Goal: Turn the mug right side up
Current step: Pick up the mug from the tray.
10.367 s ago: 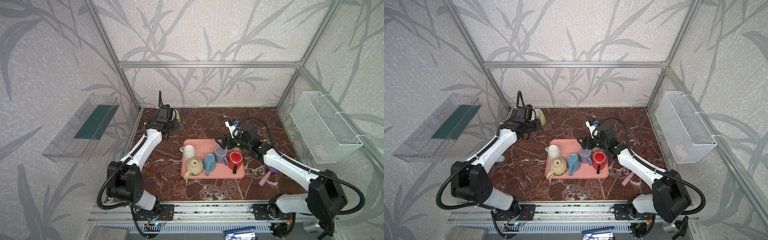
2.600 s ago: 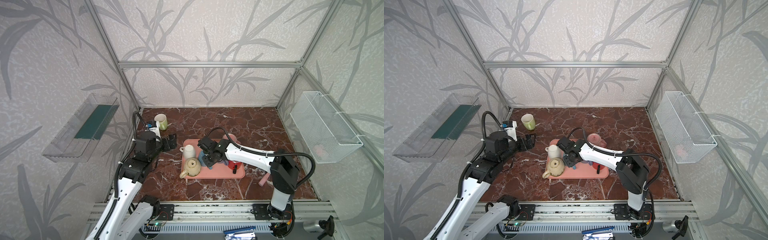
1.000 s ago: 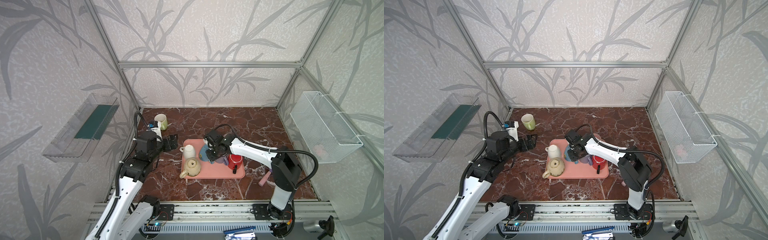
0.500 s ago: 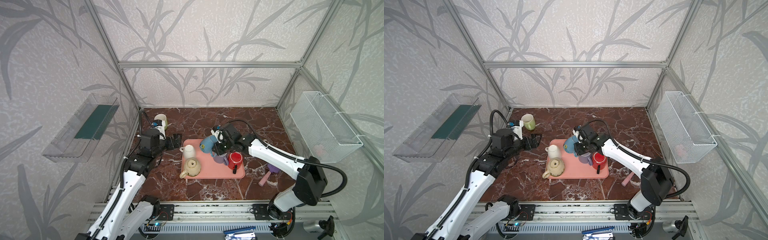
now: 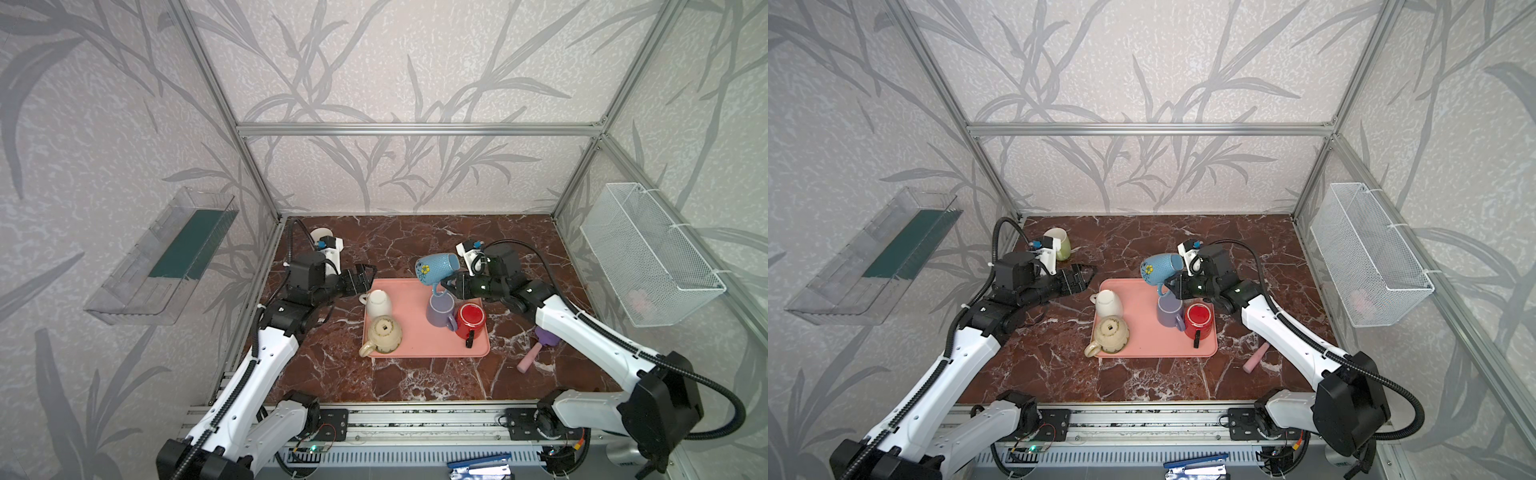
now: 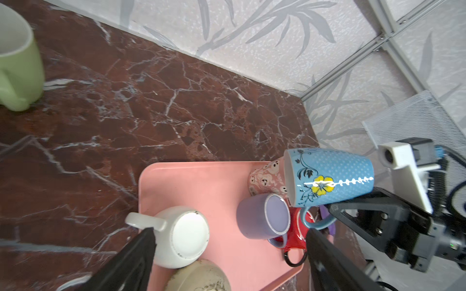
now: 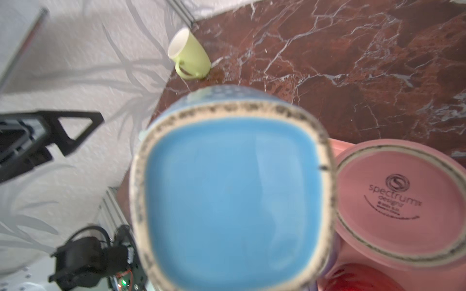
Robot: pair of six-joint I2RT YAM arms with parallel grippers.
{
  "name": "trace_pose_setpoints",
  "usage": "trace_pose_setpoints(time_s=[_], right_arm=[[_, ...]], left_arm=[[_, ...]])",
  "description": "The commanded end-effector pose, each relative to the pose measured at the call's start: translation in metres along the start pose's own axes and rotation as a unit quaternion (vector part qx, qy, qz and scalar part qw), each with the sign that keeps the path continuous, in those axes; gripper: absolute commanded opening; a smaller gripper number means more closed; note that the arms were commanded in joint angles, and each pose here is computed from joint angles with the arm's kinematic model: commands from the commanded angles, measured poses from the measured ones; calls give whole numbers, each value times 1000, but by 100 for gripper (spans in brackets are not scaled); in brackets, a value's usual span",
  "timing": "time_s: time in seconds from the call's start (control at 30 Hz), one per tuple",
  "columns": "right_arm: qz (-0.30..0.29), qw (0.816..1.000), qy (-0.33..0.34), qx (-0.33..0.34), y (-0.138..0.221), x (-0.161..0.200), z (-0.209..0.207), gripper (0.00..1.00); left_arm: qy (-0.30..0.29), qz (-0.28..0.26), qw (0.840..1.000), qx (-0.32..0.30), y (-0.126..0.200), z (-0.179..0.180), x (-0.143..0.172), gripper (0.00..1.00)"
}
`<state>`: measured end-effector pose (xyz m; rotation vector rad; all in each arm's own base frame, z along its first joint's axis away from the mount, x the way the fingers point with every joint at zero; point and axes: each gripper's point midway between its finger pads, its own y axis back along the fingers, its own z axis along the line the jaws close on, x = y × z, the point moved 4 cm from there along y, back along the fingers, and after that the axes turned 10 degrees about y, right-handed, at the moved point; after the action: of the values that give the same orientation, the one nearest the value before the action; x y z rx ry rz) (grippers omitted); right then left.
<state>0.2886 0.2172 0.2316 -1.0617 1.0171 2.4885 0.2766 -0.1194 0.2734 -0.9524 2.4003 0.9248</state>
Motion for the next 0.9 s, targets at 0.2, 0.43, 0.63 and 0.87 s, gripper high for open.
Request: trace_pose_setpoints(time_s=[0.2,0.43,0.63,0.87], right_arm=[[-101,990,-29,-89,29,-35,12,0],[-139,980,-42,-135,36,-44,15,0],[-170,969,-40,-174,40,-58,22,0],[-184,956,-45,-224,36,-74,31,0]], left_arm=[[28,51,990,126,-26,-25,26,89],[50,60,978,194,-42,-38,34,77],[66,51,967,239,-51,-52,33,70],[68,52,951,296,-64,-75,32,70]])
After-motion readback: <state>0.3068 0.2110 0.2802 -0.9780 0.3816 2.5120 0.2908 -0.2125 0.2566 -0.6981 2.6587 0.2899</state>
